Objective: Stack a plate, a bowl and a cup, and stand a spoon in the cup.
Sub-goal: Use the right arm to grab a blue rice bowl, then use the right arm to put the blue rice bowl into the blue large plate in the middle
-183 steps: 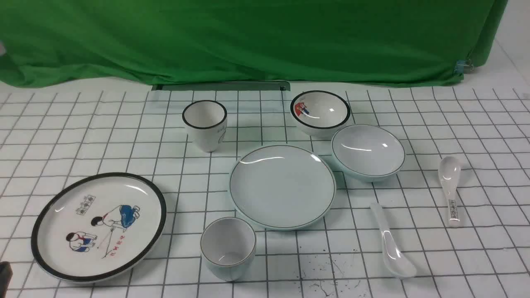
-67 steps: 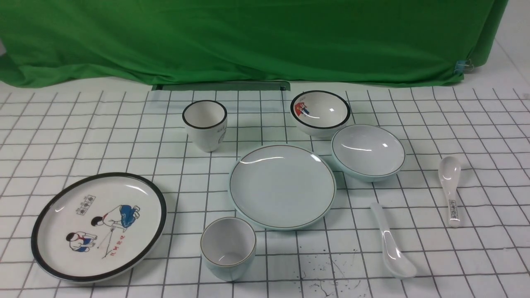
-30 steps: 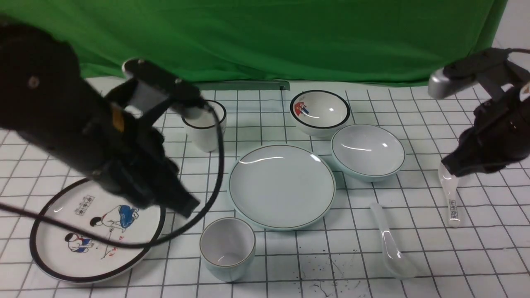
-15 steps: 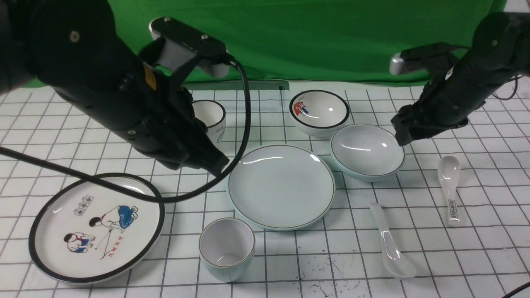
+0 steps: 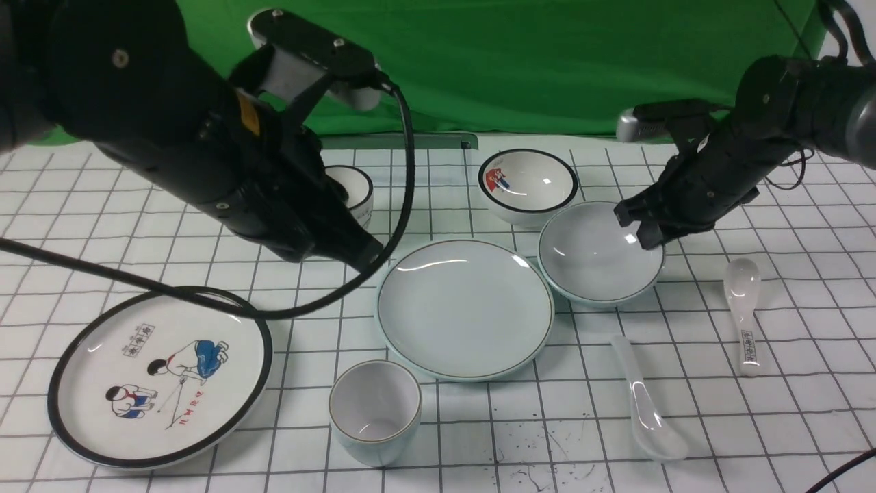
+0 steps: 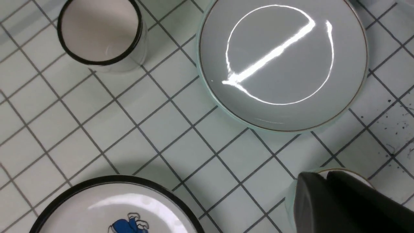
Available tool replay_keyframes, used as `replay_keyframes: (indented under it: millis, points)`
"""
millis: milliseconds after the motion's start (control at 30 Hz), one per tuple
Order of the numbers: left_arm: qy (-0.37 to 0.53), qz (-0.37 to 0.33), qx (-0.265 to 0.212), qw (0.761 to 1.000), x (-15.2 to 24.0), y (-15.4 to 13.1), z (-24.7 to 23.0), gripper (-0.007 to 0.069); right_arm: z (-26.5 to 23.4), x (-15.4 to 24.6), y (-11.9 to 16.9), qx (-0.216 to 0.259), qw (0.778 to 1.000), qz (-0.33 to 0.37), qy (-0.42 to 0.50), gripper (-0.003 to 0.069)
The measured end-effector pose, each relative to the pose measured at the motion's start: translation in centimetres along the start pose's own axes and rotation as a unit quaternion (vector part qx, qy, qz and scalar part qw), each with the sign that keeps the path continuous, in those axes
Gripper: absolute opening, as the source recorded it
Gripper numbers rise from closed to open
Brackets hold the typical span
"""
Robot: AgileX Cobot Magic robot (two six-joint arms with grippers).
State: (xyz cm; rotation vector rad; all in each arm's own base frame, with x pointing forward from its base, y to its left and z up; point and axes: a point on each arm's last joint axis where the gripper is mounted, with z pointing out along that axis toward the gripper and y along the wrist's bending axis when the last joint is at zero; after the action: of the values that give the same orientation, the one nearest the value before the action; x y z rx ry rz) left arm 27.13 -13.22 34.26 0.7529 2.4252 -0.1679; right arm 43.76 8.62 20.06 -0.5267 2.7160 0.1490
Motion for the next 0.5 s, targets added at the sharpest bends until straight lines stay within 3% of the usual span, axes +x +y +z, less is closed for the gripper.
replay_keyframes:
  millis: [233, 367, 500]
  points:
    - [0.003, -0.089, -0.046, 0.995, 3.7, 4.6, -1.0, -0.0011, -5.8, 0.2, 1.6, -0.013, 0.999, -0.050, -0.006, 0.0076]
    - [-0.002, -0.123, -0.060, 0.991, 7.0, 5.1, -1.1, -0.0011, -9.3, -0.3, 5.4, -0.062, 0.993, -0.090, -0.046, 0.0076]
    - [-0.021, -0.136, -0.055, 0.989, 8.5, 4.5, -0.5, -0.0011, -8.0, -0.6, 9.5, -0.098, 0.986, -0.124, -0.044, 0.0076]
